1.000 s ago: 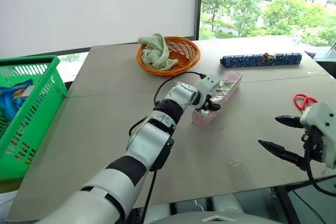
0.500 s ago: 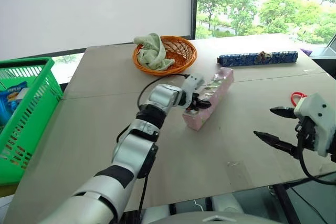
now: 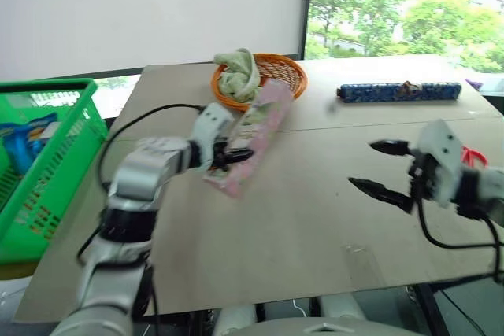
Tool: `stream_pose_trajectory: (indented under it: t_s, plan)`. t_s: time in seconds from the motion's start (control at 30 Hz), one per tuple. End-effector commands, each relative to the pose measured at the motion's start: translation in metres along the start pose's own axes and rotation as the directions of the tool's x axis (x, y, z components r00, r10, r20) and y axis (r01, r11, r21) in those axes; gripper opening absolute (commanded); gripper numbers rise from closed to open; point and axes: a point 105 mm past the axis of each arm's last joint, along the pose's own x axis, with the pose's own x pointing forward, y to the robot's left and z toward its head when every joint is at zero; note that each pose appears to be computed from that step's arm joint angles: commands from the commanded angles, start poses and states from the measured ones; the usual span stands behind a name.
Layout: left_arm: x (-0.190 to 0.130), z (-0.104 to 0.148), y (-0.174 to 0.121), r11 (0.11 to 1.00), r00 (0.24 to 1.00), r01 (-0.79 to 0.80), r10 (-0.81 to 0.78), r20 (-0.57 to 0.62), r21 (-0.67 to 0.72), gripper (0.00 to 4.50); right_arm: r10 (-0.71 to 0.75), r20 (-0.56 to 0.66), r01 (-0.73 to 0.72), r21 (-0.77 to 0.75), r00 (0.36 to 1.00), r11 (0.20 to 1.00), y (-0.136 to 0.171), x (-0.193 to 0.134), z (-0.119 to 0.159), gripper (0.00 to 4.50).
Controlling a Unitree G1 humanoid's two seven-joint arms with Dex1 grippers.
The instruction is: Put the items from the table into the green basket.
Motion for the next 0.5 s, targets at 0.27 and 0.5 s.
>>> stream_pose_trajectory:
  t_s: [0.27, 0.5]
  plan:
    - [-0.108, 0.097, 0.098, 0.847, 0.735, -0.356, 0.515, 0.441, -0.396, 2.42, 0.112, 0.189, -0.077, -0.182, 0.976, 0.980, -0.001, 0.080, 0.063, 4.50]
    - [-0.178, 0.092, 0.181, 0.570, 0.571, -0.815, 0.763, 0.302, 0.102, 2.42, 0.264, 0.217, -0.205, -0.261, 0.940, 0.943, 0.010, 0.088, 0.110, 4.50]
